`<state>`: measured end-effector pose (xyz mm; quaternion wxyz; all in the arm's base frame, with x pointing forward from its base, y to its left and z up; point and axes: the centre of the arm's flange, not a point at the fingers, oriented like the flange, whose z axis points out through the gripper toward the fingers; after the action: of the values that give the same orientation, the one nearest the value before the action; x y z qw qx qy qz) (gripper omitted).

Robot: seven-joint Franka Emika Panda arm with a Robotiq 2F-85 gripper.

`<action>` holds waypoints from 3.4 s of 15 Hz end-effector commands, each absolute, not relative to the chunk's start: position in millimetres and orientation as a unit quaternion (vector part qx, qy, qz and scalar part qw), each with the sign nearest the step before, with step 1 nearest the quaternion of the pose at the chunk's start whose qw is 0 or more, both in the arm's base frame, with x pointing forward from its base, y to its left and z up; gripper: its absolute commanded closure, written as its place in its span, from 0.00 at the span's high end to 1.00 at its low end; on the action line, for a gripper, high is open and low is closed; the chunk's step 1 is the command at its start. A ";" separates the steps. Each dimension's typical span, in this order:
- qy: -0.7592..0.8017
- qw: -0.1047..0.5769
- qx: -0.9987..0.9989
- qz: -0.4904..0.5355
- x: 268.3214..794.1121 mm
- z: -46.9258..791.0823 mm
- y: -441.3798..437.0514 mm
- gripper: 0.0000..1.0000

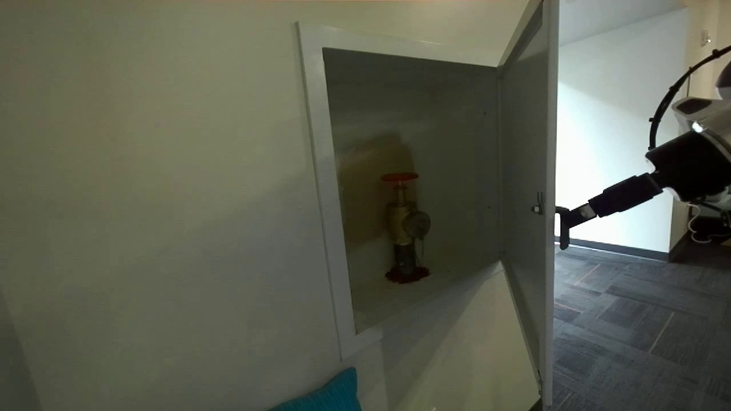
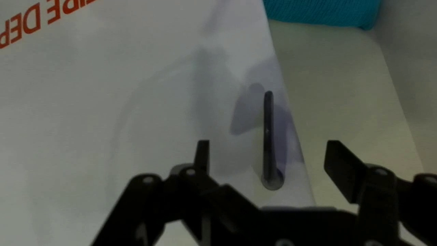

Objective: Open the door

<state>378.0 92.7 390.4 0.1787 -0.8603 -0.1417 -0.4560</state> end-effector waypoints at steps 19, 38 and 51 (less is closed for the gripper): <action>-0.292 0.283 -0.795 -0.450 310.3 530.9 188.4 1.00; -0.332 0.131 -0.876 -0.325 353.7 470.7 334.0 1.00; -0.421 0.064 -0.863 -0.271 353.6 389.2 386.9 1.00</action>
<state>333.9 354.2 324.2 0.0983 -0.8604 -0.4056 -0.2923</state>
